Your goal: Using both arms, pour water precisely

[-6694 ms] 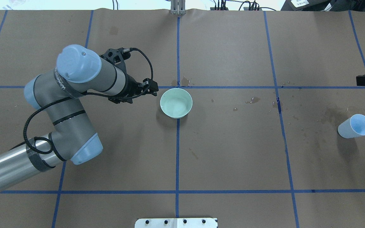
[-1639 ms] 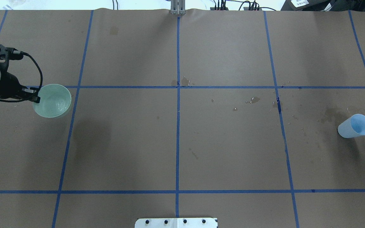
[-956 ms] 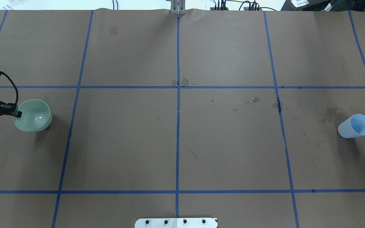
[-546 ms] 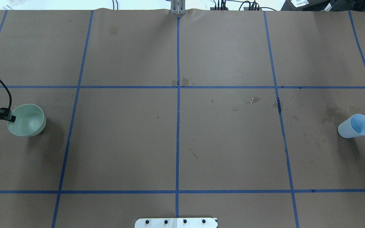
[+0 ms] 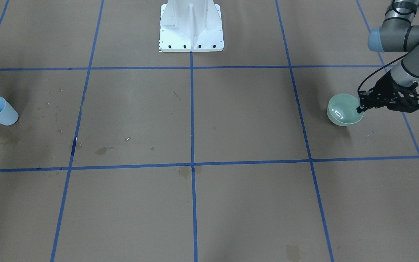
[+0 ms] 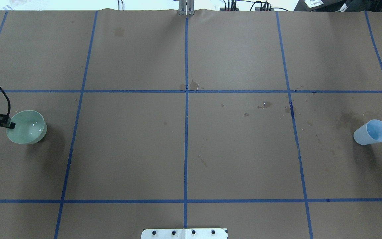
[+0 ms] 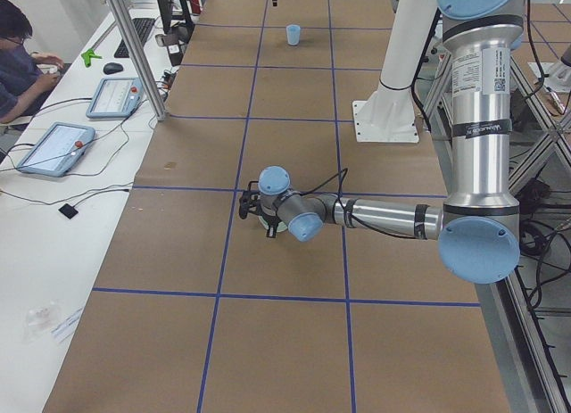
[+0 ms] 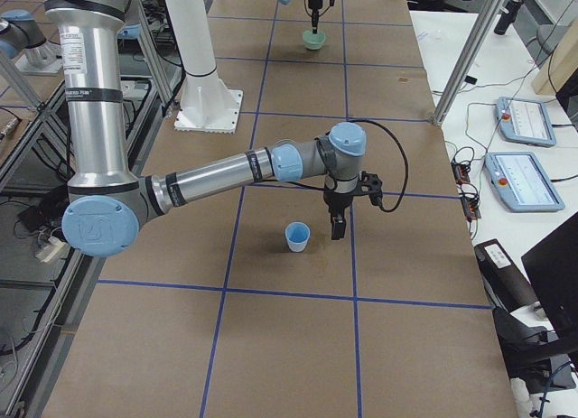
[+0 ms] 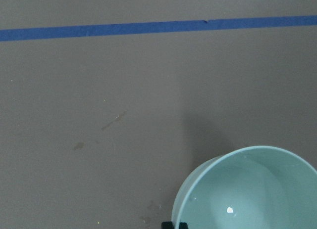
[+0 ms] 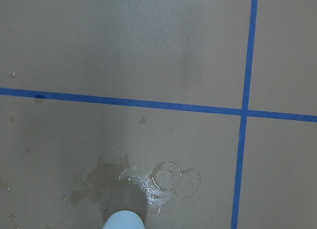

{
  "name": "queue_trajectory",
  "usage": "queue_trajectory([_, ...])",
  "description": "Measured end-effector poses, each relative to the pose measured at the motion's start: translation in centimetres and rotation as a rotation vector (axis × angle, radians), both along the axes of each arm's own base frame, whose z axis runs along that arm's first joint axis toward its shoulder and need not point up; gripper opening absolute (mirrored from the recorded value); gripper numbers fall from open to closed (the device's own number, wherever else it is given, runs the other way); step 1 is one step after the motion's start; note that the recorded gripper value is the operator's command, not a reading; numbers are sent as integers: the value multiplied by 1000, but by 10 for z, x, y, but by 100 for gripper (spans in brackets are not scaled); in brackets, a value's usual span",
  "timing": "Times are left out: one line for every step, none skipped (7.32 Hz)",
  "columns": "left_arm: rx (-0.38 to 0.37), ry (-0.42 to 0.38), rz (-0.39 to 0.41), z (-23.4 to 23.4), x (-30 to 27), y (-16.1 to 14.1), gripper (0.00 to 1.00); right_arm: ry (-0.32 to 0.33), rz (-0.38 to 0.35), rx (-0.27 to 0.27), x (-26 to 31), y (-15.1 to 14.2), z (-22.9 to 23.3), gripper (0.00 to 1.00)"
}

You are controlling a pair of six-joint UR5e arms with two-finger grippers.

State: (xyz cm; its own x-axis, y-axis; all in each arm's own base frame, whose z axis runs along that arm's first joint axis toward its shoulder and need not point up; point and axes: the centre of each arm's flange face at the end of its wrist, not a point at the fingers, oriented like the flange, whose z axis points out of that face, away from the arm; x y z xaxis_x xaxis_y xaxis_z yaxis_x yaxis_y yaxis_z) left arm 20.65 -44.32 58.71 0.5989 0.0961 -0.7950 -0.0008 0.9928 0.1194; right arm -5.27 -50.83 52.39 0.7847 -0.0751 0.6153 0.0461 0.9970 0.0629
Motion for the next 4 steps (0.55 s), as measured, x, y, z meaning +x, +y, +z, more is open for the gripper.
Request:
queue_trajectory([-8,5,-8,-3,2,-1,0,1,0,0,0,0,0,99])
queue_trajectory([-21,11,-20,-5,3,-2,10,1,0,0,0,0,0,99])
queue_trajectory([-33,21,-35,-7,4,-2,54,2,0,0,0,0,0,99])
queue_trajectory([-39,29,-44,-7,5,-2,92,2,1,0,0,0,0,99])
